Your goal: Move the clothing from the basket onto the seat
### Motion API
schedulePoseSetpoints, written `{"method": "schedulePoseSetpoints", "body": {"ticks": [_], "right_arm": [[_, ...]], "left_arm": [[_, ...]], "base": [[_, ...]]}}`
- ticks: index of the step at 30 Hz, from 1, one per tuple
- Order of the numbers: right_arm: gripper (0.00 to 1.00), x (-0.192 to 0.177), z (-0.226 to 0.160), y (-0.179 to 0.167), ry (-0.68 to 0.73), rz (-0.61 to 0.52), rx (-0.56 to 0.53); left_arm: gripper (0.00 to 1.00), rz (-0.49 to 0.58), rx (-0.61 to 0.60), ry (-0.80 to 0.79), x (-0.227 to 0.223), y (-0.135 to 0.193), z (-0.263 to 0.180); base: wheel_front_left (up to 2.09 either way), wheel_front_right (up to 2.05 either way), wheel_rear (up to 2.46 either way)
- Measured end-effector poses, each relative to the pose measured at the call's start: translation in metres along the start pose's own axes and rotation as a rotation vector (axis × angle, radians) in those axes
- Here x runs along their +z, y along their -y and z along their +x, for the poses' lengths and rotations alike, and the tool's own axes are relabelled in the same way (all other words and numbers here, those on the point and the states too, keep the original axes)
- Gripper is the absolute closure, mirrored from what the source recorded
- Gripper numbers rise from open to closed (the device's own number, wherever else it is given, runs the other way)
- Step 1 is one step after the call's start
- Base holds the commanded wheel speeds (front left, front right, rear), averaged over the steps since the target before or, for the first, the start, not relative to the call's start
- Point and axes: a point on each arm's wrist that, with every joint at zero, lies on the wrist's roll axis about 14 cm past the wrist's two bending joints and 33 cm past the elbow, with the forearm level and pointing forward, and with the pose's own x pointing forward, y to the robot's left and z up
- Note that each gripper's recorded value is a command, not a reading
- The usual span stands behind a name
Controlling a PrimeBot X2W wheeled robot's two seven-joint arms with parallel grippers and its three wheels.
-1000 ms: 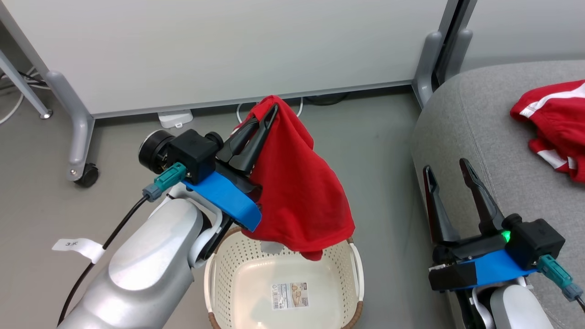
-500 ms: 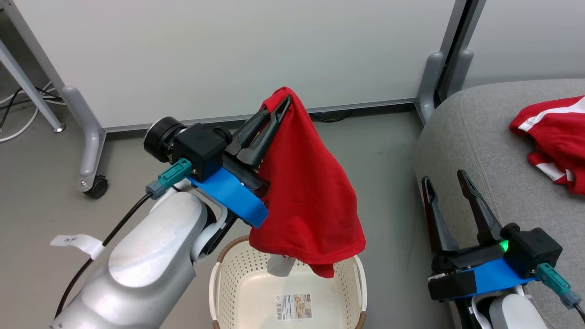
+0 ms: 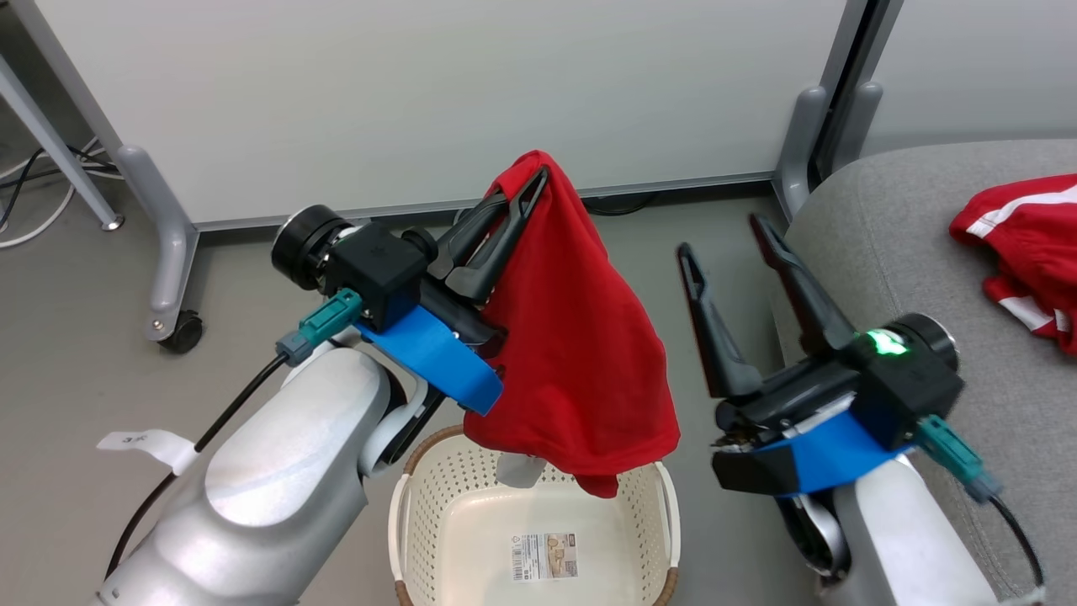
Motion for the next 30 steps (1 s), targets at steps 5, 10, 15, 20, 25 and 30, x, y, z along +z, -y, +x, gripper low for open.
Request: {"method": "schedulePoseSetpoints", "body": {"ticks": [5,10,15,20,25,30], "right_arm": [[0.00,-0.004,0.020,-0.028,-0.001,-0.002,0.104],[0.00,-0.027,0.027,-0.047,-0.065,-0.003,0.176],[0.00,-0.055,0.028,-0.057,-0.147,-0.005,0.215],[0.00,-0.079,0.026,-0.057,-0.224,-0.015,0.228],[1.00,-0.098,0.021,-0.057,-0.289,0.001,0.227],[1.00,-0.098,0.024,-0.060,-0.288,0.015,0.232]], "left_arm": [[1.00,0.001,0.001,0.007,0.002,0.000,0.002],[1.00,0.006,0.005,0.003,0.000,-0.001,0.000],[1.00,0.007,0.007,0.002,-0.001,-0.001,0.000],[1.00,0.009,-0.001,0.005,-0.001,0.001,0.001],[1.00,0.008,-0.008,0.007,-0.002,0.003,0.003],[1.00,0.010,-0.010,0.009,-0.001,0.003,0.004]], "base": [[0.00,0.00,0.00],[0.00,0.00,0.00],[0.00,0.00,0.00],[0.00,0.00,0.00],[0.00,0.00,0.00],[0.00,0.00,0.00]]}}
